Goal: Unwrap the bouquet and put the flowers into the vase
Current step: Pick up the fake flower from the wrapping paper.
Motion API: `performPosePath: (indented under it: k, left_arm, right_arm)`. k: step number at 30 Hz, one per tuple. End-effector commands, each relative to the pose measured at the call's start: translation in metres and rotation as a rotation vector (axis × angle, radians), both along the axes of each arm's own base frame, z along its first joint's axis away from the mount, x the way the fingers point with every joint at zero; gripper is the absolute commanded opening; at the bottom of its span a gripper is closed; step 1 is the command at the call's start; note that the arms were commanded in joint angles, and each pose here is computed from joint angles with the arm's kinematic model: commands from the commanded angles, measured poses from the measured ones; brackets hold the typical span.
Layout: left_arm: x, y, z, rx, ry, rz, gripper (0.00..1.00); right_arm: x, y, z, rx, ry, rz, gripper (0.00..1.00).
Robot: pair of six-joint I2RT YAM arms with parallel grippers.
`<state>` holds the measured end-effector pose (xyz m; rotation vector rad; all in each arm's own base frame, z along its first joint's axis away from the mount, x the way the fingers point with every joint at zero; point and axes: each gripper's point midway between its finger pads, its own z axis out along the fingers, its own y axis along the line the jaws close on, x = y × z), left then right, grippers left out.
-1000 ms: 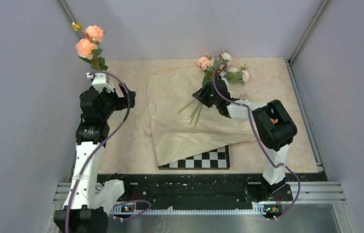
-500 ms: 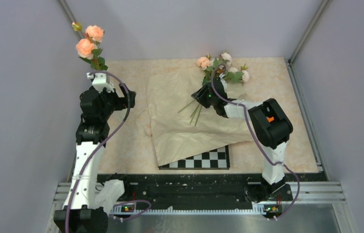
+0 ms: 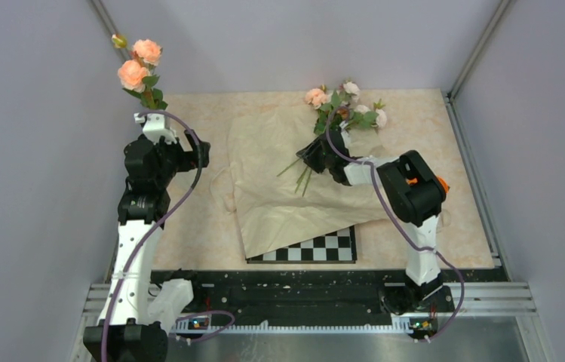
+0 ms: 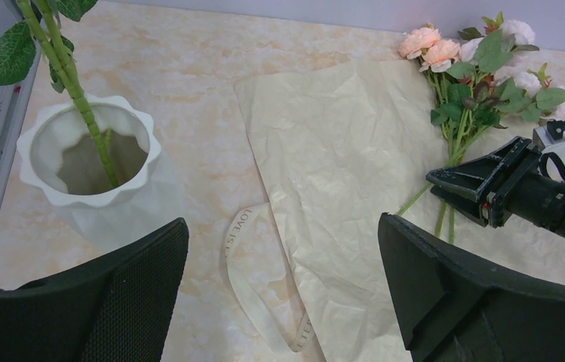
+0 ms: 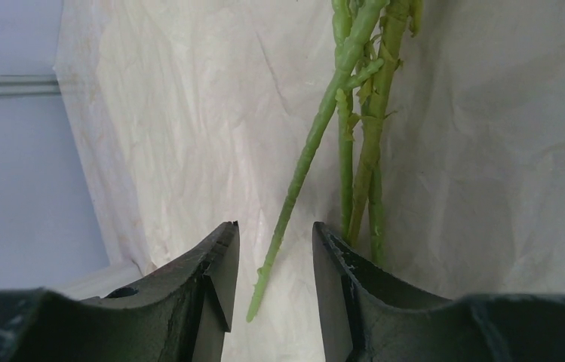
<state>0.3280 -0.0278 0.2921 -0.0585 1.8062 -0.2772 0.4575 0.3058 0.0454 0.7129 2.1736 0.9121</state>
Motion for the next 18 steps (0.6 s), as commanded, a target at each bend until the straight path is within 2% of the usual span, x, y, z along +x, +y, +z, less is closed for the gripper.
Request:
performPosePath:
  k: [1, 8, 13, 18]
  left_arm:
    - [-0.002, 0.001, 0.007, 0.02, -0.033, 0.001, 0.99]
    - [-0.002, 0.001, 0.007, 0.023, -0.035, 0.004, 0.99]
    - [-0.002, 0.001, 0.006, 0.023, -0.032, 0.003, 0.99]
    - [-0.003, 0.002, 0.006, 0.025, -0.03, 0.004, 0.99]
  right_arm:
    - [0.012, 0.013, 0.004, 0.043, -0.024, -0.018, 0.42]
    - [0.022, 0.016, -0.004, 0.085, -0.017, -0.067, 0.4]
    - [0.031, 0.017, -0.006, 0.111, -0.022, -0.106, 0.32]
    - [0.036, 0.014, -0.003, 0.118, -0.04, -0.133, 0.2]
